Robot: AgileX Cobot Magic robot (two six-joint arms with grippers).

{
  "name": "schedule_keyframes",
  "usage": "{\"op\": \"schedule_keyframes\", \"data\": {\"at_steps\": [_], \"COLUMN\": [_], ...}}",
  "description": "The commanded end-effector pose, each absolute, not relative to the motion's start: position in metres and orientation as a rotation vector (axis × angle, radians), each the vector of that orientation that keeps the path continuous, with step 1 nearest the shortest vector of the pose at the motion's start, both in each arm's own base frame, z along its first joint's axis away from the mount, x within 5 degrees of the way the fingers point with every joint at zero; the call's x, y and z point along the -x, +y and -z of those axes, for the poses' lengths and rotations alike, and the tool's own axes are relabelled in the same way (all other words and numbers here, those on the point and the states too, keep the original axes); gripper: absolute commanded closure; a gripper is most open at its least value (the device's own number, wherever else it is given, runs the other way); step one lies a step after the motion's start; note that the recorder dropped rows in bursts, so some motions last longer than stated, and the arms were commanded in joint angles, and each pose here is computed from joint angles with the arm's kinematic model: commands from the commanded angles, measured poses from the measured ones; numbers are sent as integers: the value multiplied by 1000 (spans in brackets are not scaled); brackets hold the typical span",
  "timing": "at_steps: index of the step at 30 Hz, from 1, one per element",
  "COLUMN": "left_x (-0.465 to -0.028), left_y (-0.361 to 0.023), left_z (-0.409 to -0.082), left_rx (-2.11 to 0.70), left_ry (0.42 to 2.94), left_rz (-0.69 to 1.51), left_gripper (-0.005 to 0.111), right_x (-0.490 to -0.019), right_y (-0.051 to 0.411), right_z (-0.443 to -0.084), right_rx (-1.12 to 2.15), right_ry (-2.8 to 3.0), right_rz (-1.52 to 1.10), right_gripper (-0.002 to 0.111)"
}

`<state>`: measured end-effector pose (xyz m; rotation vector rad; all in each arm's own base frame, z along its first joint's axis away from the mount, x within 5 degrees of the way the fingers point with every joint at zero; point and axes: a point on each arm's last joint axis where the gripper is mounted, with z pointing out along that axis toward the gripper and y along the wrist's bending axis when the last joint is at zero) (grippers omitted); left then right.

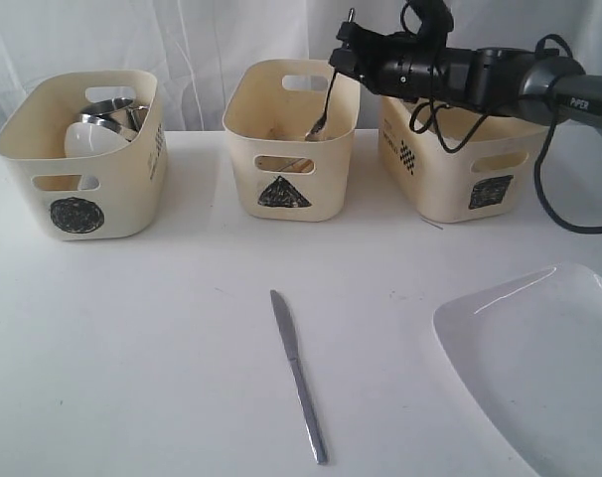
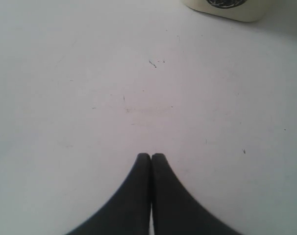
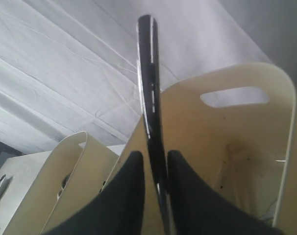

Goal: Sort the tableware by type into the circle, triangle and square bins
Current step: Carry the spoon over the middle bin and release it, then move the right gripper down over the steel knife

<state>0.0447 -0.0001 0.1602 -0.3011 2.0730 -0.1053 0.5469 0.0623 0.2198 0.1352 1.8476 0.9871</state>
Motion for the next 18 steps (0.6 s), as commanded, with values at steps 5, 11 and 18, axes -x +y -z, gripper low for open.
{"op": "schedule_keyframes", "data": {"at_steps": [5, 11, 18], "left_x": [-42, -42, -42], "left_y": [-2, -2, -2], "left_z": [-153, -153, -153], "left_rx": [314, 314, 314], "left_ry": [2134, 2134, 2134], "left_rz": [121, 121, 121], "left_gripper": [106, 106, 106], "right_x": [-543, -527, -498], "right_y": [65, 49, 28], "right_z": [-226, -268, -313], "right_rx": [-51, 72, 191], "right_ry": [1823, 1743, 2032], "right_rz": [-1045, -1153, -730], "right_gripper": [75, 82, 108]}}
